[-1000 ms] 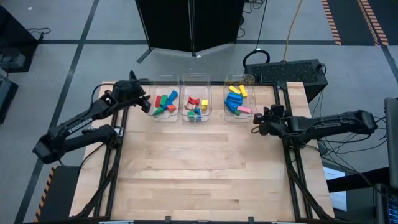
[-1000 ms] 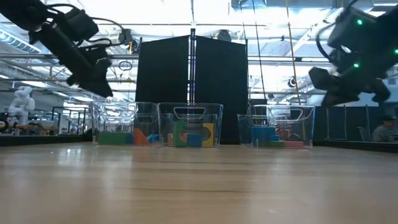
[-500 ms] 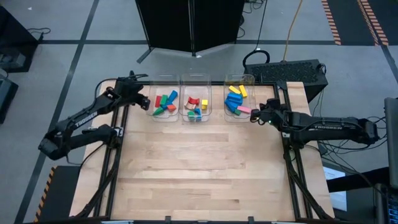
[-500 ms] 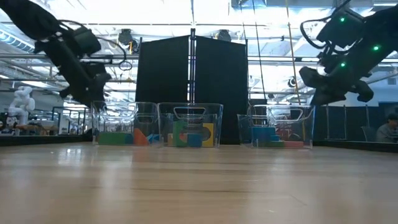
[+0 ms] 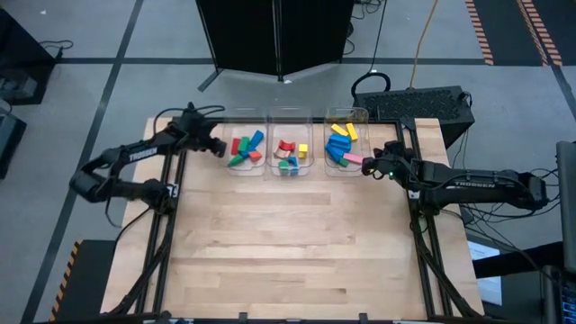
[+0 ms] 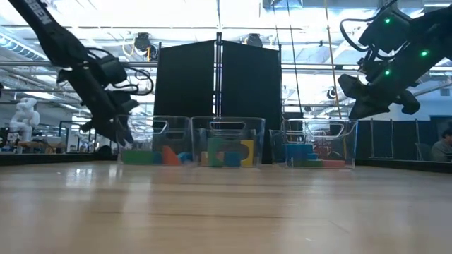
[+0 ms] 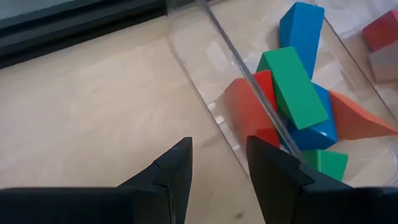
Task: Sort blocks by size
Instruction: Return to Home Position
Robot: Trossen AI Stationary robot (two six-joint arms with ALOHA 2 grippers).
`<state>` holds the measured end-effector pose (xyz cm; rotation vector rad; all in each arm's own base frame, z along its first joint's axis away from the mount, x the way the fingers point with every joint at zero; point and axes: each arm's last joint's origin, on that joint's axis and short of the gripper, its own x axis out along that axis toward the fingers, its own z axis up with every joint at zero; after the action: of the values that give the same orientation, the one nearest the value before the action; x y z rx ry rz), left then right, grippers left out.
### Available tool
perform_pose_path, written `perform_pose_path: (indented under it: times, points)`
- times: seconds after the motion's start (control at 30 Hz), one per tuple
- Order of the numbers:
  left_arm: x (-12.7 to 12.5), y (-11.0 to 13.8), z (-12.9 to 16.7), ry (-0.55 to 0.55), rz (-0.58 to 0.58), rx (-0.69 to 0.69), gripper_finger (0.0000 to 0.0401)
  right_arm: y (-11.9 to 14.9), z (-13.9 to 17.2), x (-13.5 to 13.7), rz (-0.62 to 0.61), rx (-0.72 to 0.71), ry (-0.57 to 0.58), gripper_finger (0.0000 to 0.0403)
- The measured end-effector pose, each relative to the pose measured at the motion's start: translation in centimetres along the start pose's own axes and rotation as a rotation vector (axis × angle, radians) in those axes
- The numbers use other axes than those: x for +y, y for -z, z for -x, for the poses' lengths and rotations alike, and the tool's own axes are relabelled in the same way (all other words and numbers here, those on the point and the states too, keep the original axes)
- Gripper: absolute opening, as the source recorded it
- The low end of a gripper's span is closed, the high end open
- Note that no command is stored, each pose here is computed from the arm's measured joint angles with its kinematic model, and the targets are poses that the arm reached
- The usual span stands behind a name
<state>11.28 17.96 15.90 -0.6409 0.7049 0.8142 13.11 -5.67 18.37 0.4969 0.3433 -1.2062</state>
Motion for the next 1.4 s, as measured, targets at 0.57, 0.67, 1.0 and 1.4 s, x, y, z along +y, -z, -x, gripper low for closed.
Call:
perform_pose_path:
  times: [0.57,0.67,1.0,1.4]
  points:
    - [-1.5,-0.5,-2.5,0.098,-0.01,-0.041,0.0152,0.0,0.0,0.0,0.019,0.003,-0.004,0.0]
    - [-1.5,-0.6,-2.2,0.097,-0.028,-0.051,0.0152,0.0,0.0,0.1,0.027,0.01,-0.017,0.0]
    - [-2.6,-1.4,2.9,0.151,-0.139,-0.216,0.0152,-1.8,1.0,1.2,0.028,-0.078,-0.25,0.0]
    - [-4.0,-0.3,9.0,0.231,-0.227,-0.382,0.0152,-2.4,1.9,2.2,0.138,-0.06,-0.54,0.0]
